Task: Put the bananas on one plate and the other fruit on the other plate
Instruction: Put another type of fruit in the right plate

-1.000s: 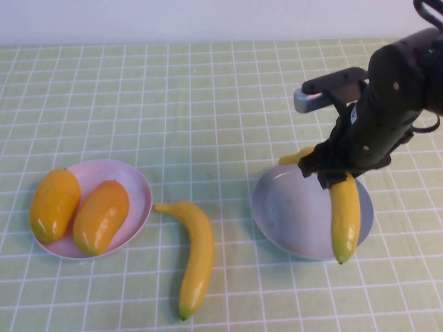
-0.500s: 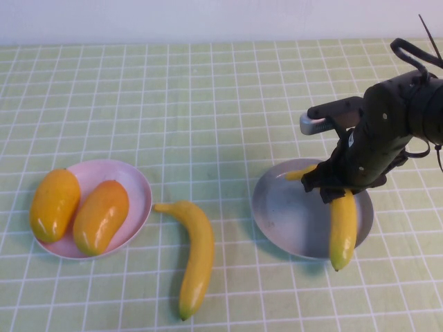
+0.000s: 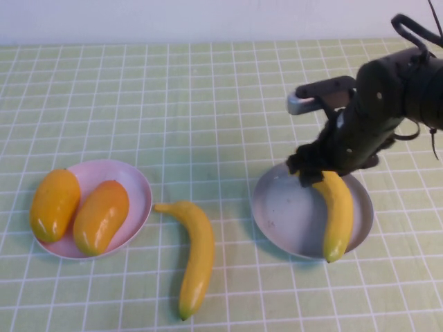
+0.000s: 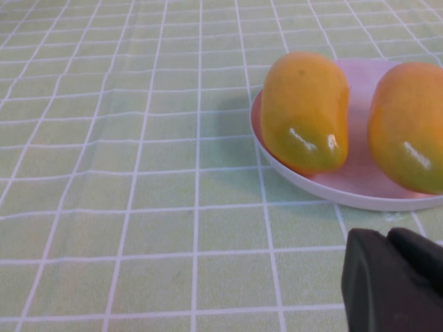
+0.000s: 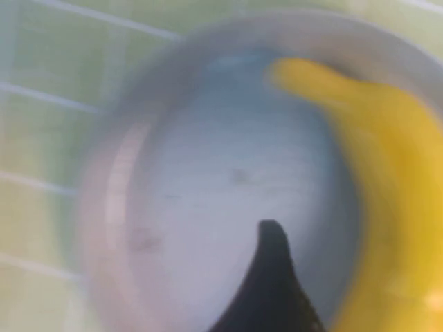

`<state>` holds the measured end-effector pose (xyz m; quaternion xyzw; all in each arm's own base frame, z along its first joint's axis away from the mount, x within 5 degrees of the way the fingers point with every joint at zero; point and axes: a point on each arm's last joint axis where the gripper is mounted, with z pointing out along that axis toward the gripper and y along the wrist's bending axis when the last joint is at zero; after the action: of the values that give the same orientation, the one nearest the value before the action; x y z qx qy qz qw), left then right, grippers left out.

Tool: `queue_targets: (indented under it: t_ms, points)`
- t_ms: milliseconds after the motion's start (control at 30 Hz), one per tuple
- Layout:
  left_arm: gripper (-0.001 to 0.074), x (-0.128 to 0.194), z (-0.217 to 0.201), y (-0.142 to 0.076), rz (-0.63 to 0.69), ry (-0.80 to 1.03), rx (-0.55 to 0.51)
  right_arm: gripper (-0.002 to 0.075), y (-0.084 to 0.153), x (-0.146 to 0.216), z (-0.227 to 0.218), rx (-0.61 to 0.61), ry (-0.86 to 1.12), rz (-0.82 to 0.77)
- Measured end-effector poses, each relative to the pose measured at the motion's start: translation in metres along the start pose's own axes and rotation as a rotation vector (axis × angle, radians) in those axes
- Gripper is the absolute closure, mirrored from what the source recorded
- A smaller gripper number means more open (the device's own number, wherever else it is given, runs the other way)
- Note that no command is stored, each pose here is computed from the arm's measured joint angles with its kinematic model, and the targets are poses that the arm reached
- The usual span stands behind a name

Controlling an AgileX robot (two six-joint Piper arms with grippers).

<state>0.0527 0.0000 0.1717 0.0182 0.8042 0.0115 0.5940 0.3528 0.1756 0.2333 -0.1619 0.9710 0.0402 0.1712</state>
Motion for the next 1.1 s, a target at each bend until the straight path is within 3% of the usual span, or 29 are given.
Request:
queue_targets:
  t_ms: [333,500,733,1000,1100]
  points:
    - [0.0732,0.000,0.000,0.000,0.000,0.000,0.000,0.0262,0.119,0.007,-0.022,-0.179,-0.023,-0.204]
    - [0.0732,0.000,0.000,0.000,0.000,0.000,0.000,0.0262,0.154,0.010,-0.003,-0.205,0.001,-0.284]
    - [0.0732,0.000,0.000,0.000,0.000,0.000,0.000,0.0262,0.175,0.001,0.023,-0.227,0.017,-0.290]
    - [0.0732,0.000,0.000,0.000,0.000,0.000,0.000,0.0264,0.176,0.000,0.048,-0.196,0.066,-0.301]
    - [0.0732,0.000,0.000,0.000,0.000,0.000,0.000,0.0316,0.175,0.001,0.056,-0.185,0.084,-0.301]
